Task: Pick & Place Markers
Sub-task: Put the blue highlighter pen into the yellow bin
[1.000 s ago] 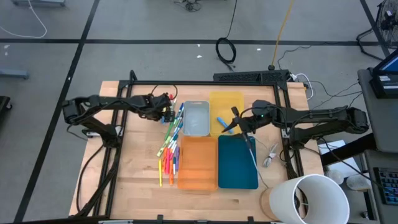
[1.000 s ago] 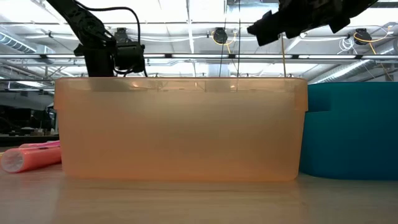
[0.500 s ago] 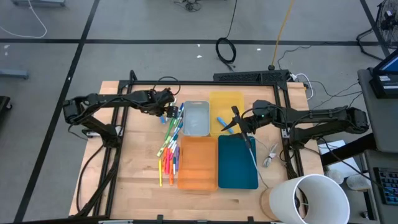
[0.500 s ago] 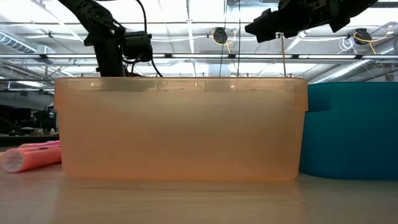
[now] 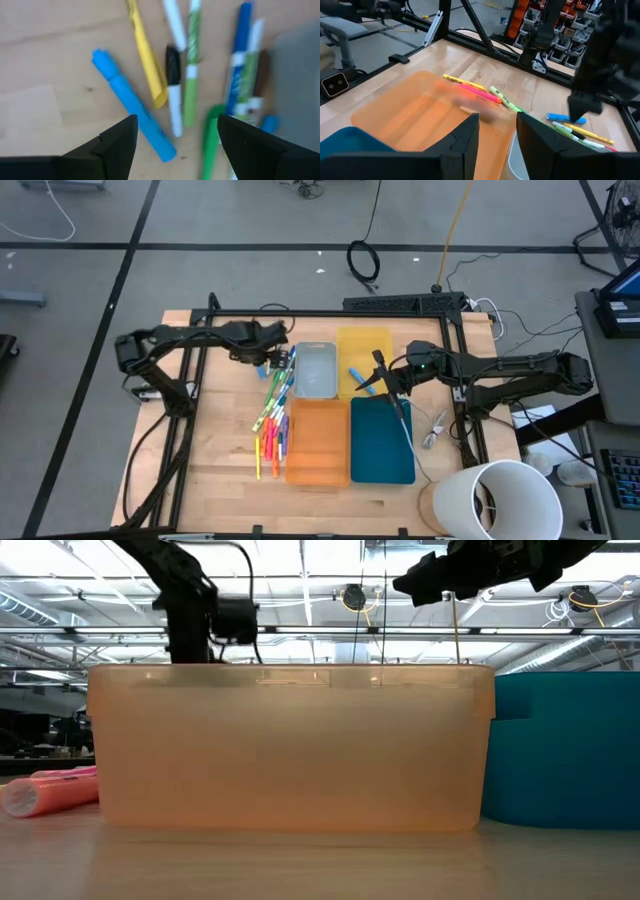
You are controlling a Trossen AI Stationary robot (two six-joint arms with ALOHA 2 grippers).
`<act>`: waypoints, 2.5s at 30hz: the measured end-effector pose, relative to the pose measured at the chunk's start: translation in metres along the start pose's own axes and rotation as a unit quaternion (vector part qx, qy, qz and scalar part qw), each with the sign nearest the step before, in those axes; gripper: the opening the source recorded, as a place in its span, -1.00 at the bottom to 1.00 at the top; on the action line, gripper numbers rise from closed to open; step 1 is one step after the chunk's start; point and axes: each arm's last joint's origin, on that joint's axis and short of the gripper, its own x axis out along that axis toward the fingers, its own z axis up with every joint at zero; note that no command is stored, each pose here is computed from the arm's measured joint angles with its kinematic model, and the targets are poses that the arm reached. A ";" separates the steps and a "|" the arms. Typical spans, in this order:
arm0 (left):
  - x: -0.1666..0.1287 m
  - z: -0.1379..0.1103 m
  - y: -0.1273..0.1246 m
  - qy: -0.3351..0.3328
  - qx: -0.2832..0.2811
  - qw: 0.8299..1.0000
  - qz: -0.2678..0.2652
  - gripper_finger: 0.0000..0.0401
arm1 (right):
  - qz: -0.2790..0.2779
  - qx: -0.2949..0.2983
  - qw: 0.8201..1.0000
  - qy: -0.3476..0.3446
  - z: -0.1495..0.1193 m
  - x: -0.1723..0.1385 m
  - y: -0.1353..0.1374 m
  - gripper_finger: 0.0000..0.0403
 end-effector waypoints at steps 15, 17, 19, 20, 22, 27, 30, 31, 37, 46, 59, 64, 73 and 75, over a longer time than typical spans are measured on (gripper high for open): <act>0.029 -0.004 0.000 0.048 0.008 0.996 0.077 0.36 | 0.000 0.001 1.000 0.000 0.000 0.000 0.000 -0.41; 0.029 -0.004 0.001 0.051 0.010 0.995 0.083 0.36 | 0.001 0.002 1.000 0.002 0.000 0.000 0.000 -0.41; 0.029 -0.005 0.001 0.052 0.013 0.995 0.084 0.36 | 0.001 0.003 1.000 0.003 -0.001 0.000 0.000 -0.41; 0.029 -0.006 0.000 0.053 0.014 0.995 0.084 0.36 | 0.001 0.003 1.000 0.003 -0.001 0.000 0.000 -0.41; 0.029 -0.007 0.001 0.055 0.015 0.995 0.088 0.36 | 0.001 0.003 1.000 0.003 -0.001 0.000 0.000 -0.41; 0.028 -0.008 0.004 0.063 0.018 0.993 0.102 0.36 | 0.001 0.012 1.000 0.003 -0.001 0.000 0.000 -0.41; 0.027 -0.008 0.004 0.062 0.028 0.992 0.105 0.36 | 0.001 0.016 1.000 0.003 -0.001 0.000 0.000 -0.41; 0.026 -0.008 0.004 0.058 0.030 0.992 0.105 0.36 | 0.001 0.016 1.000 0.003 -0.001 0.000 0.000 -0.41; 0.023 -0.007 0.005 0.051 0.027 0.993 0.103 0.36 | 0.001 0.016 1.000 0.003 -0.001 0.000 0.000 -0.41; 0.014 -0.008 0.009 0.047 0.025 0.993 0.106 0.36 | 0.001 0.016 1.000 0.003 -0.001 0.000 0.000 -0.41; -0.005 -0.018 0.012 0.017 0.024 0.991 0.133 0.36 | 0.001 0.016 1.000 0.004 -0.001 0.000 0.000 -0.41; -0.004 -0.021 0.010 0.014 0.009 0.991 0.133 0.36 | 0.001 0.016 1.000 0.004 -0.001 0.000 0.000 -0.41; 0.001 -0.020 0.015 0.003 -0.039 0.989 0.144 0.36 | 0.001 0.016 1.000 0.004 -0.001 0.000 0.000 -0.41; 0.004 -0.020 0.014 -0.005 -0.041 0.990 0.137 0.36 | 0.001 0.016 1.000 0.003 -0.001 0.000 0.000 -0.41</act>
